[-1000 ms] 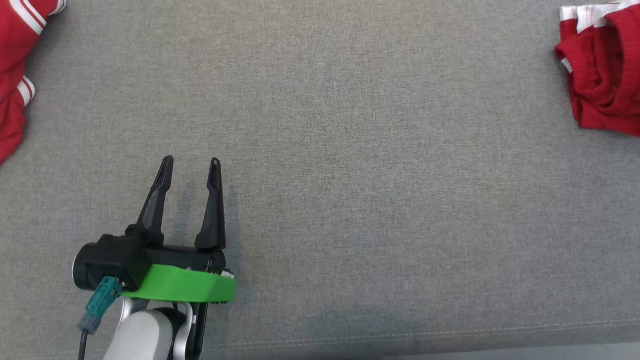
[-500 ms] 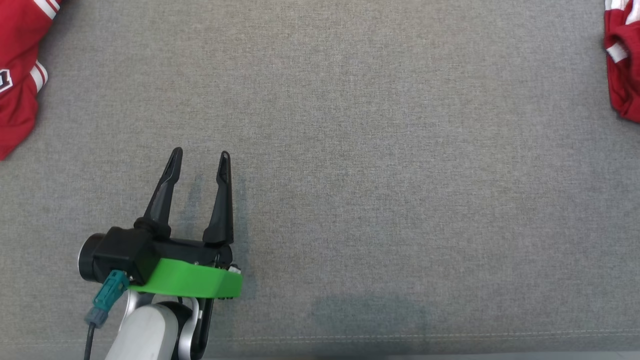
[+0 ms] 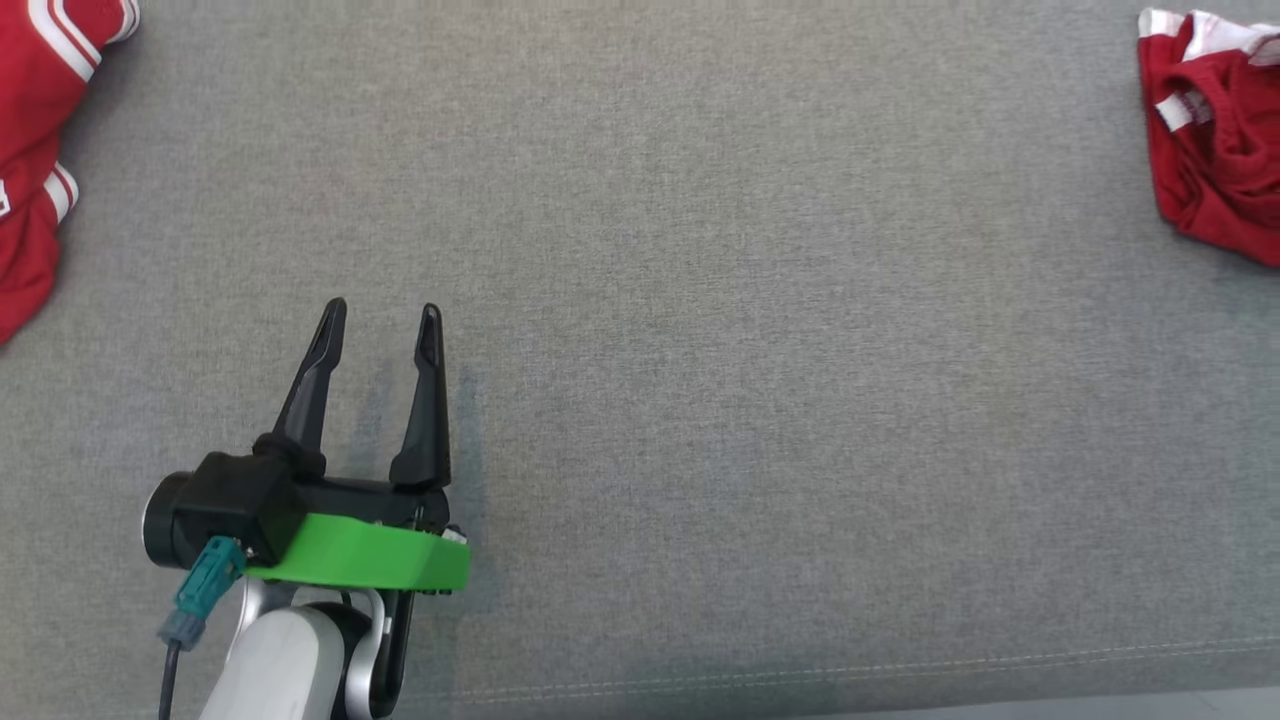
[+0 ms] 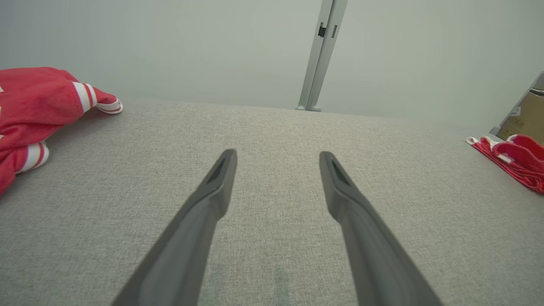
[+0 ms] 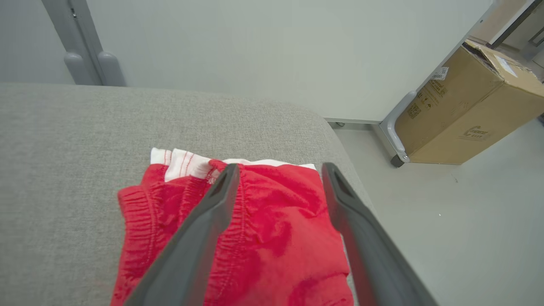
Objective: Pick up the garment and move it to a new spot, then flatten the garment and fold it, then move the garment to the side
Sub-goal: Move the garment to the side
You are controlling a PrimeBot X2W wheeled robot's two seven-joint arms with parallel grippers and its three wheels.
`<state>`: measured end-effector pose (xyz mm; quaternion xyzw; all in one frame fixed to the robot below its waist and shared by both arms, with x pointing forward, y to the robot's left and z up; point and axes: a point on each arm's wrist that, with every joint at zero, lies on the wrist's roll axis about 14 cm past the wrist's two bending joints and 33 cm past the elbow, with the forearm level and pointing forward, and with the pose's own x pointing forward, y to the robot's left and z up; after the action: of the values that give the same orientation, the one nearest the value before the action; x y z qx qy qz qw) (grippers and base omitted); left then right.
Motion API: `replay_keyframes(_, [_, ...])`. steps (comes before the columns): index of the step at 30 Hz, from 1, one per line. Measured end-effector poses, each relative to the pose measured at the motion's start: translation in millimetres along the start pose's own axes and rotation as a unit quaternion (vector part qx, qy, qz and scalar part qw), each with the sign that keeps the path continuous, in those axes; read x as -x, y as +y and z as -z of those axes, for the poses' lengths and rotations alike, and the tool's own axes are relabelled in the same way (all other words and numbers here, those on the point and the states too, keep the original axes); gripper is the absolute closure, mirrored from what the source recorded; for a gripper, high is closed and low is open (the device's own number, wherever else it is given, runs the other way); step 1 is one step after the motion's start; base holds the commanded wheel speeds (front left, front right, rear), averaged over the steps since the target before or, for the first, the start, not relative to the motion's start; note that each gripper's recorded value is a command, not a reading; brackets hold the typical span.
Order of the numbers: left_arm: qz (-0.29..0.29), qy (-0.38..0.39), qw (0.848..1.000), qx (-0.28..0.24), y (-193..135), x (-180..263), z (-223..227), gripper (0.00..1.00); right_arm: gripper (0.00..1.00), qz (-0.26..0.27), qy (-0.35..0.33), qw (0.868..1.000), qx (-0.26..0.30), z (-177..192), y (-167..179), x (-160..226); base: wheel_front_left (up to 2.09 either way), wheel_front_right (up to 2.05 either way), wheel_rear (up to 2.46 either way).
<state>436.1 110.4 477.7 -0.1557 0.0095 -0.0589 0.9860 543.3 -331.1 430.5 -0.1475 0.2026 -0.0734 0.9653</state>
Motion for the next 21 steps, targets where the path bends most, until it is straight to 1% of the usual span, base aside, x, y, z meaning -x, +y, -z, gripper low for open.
replay_keyframes(3, [0.008, -0.004, 1.000, 0.001, -6, 1, -3, 0.00, 0.00, -0.016, -0.052, 0.998, -0.014, -31, 9, 6, 0.00, 0.00, 0.00])
replay_keyframes(7, [0.022, -0.012, 1.000, 0.008, -17, 2, -10, 0.00, 0.00, -0.034, -0.124, 0.991, -0.028, -72, 17, 21, 0.00, 0.00, 0.00])
replay_keyframes(11, [0.035, -0.023, 0.999, 0.009, -28, 4, -18, 0.00, 0.00, -0.061, -0.191, 0.979, -0.042, -108, 34, 43, 0.00, 0.00, 0.00])
replay_keyframes(13, [0.036, -0.026, 0.999, 0.014, -31, 5, -21, 0.00, 0.00, -0.073, -0.216, 0.972, -0.059, -122, 43, 56, 0.00, 0.00, 0.00])
replay_keyframes(14, [0.037, -0.028, 0.999, 0.021, -33, 7, -24, 0.00, 0.00, -0.087, -0.227, 0.967, -0.072, -127, 52, 68, 0.00, 0.00, 0.00])
replay_keyframes(18, [0.038, -0.032, 0.998, 0.026, -37, 13, -29, 0.00, 0.00, -0.102, -0.221, 0.965, -0.098, -112, 66, 92, 0.00, 0.00, 0.00])
replay_keyframes(21, [0.034, -0.031, 0.999, 0.025, -35, 21, -29, 0.00, 0.00, -0.103, -0.222, 0.963, -0.117, -104, 70, 109, 0.00, 0.00, 0.00])
